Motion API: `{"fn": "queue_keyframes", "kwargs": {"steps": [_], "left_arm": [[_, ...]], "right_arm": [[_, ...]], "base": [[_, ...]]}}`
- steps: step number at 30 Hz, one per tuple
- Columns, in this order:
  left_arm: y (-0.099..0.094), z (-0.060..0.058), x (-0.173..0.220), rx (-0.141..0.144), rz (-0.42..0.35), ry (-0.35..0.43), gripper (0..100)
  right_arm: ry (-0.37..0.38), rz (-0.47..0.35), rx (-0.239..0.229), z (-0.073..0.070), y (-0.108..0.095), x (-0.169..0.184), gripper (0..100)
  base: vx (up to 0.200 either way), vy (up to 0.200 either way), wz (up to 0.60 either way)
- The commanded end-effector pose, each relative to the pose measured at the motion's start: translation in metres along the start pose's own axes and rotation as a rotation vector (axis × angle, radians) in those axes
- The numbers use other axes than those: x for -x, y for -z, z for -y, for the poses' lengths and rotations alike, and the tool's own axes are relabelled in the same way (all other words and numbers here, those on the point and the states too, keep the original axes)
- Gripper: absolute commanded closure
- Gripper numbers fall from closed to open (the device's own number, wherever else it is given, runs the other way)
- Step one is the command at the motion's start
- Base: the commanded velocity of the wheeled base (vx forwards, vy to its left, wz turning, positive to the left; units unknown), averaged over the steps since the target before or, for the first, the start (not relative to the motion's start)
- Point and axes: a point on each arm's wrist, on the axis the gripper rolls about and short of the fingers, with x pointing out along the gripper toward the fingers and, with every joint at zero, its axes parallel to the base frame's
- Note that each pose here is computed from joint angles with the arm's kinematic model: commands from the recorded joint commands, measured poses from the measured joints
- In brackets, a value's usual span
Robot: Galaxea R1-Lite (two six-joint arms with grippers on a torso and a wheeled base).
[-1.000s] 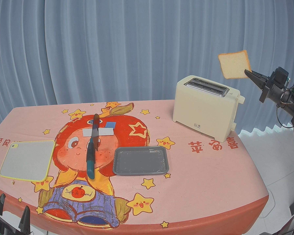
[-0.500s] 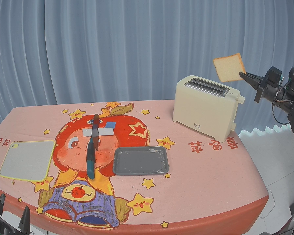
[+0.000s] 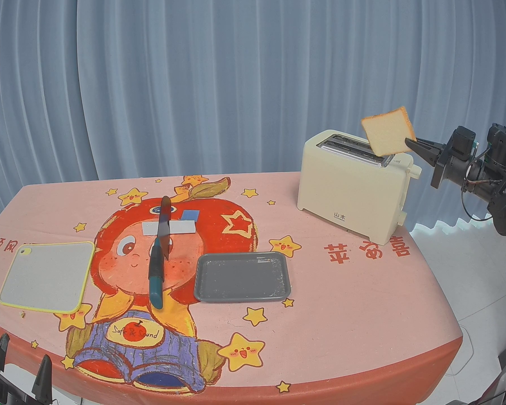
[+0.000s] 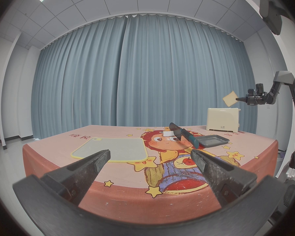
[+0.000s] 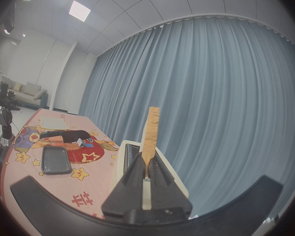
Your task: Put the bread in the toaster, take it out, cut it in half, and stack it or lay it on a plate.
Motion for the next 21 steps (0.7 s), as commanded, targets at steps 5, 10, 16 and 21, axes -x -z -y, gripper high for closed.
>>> {"fn": "queue_keyframes", "kwargs": {"steps": [5, 10, 16, 21], "left_arm": [[0.005, 0.000, -0.001, 0.000, -0.017, 0.000, 0], [0.005, 0.000, -0.001, 0.000, -0.017, 0.000, 0], [0.005, 0.000, -0.001, 0.000, -0.017, 0.000, 0], [0.005, 0.000, -0.001, 0.000, -0.017, 0.000, 0]], "right_arm": [[-0.008, -0.020, 0.000, 0.001, 0.011, -0.006, 100], [-0.015, -0.031, -0.012, 0.001, 0.017, -0.010, 100], [-0.018, -0.041, -0.019, 0.008, 0.015, -0.019, 100], [-0.029, -0.040, -0.021, 0.010, 0.007, -0.025, 100]], "base": [[0.000, 0.000, 0.00], [0.000, 0.000, 0.00], [0.000, 0.000, 0.00], [0.000, 0.000, 0.00]]}}
